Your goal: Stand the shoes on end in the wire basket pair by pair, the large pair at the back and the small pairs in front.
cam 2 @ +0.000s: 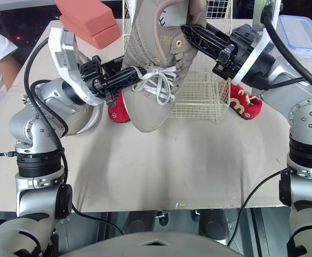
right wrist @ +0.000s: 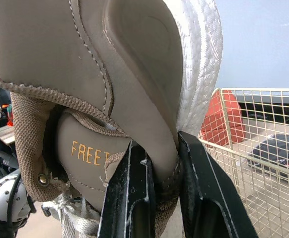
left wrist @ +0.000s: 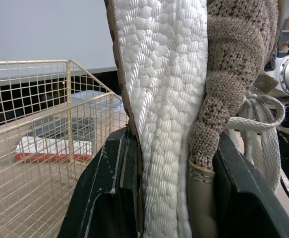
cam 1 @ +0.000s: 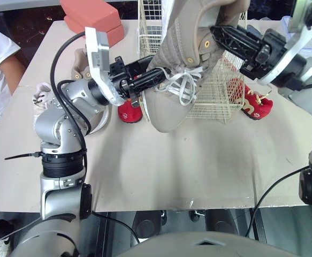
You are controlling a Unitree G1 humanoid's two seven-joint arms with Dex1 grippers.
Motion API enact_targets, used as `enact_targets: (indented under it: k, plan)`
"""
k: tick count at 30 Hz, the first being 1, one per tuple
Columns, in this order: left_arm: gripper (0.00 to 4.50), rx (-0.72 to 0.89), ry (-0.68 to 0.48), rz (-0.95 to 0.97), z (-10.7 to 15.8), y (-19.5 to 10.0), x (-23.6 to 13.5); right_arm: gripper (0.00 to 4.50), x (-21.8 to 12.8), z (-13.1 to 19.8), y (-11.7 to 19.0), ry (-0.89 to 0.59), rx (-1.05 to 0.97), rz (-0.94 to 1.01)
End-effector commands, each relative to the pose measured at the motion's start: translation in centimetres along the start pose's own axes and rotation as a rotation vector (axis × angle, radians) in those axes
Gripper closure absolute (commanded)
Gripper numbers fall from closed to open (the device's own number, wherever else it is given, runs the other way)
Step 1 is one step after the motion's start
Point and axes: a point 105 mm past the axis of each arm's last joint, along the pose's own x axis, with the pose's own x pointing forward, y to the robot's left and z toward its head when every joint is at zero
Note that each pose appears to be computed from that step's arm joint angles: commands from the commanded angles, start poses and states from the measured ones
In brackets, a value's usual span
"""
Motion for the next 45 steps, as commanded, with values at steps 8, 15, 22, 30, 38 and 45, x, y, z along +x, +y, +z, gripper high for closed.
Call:
enact_targets:
  k: [8, 15, 22, 30, 38, 45]
  plan:
    - [0.45, 0.063, -0.024, -0.047, 2.1, -1.1, 0.0, 4.5, -0.1, 1.5, 0.8, -0.049, -0.054, 0.035]
    - [0.05, 0.127, 0.002, -0.058, 4.0, -1.7, -1.5, 4.5, -0.1, 3.7, 0.9, -0.114, -0.077, 0.029]
    - [0.05, 0.176, 0.021, -0.02, 5.7, -1.9, -2.8, 4.5, 0.1, 9.3, 0.1, -0.282, -0.106, -0.036]
    - [0.05, 0.214, 0.008, 0.015, 6.4, -1.8, -2.7, 4.5, 0.1, 15.9, -2.6, -0.556, -0.232, -0.289]
    - [0.05, 0.265, 0.084, 0.173, 6.5, 0.1, -2.7, 4.5, 0.9, 16.6, -3.9, -0.574, -0.467, -0.442]
    - [0.05, 0.267, 0.099, 0.189, 6.8, -0.3, -2.4, 4.5, 1.8, 12.9, -5.4, -0.428, -0.594, -0.502]
